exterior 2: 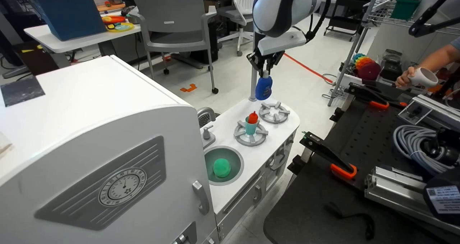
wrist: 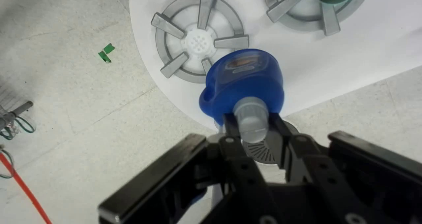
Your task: Move the blue bottle backward
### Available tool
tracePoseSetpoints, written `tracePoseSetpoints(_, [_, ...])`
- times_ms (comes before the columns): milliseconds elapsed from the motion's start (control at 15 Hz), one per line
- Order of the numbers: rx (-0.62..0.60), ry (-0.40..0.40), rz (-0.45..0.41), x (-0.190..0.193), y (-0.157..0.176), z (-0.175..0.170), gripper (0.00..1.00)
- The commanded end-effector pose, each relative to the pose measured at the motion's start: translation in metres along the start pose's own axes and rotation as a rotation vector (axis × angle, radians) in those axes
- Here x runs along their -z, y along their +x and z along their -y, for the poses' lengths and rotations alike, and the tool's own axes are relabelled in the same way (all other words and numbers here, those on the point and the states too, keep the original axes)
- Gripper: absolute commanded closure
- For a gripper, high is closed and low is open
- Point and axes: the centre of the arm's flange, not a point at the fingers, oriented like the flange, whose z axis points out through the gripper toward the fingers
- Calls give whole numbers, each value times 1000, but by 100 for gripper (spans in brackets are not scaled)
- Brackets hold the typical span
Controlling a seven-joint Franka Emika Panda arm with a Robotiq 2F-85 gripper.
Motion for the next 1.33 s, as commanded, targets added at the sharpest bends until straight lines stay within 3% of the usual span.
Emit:
tracePoseSetpoints(0, [-54,5,-32,-30,28,13,93])
tracePoseSetpoints(667, [-116,26,-63,-89,57,57,93])
tracePoseSetpoints(1267, [-139,54,26,-107,50,65,93])
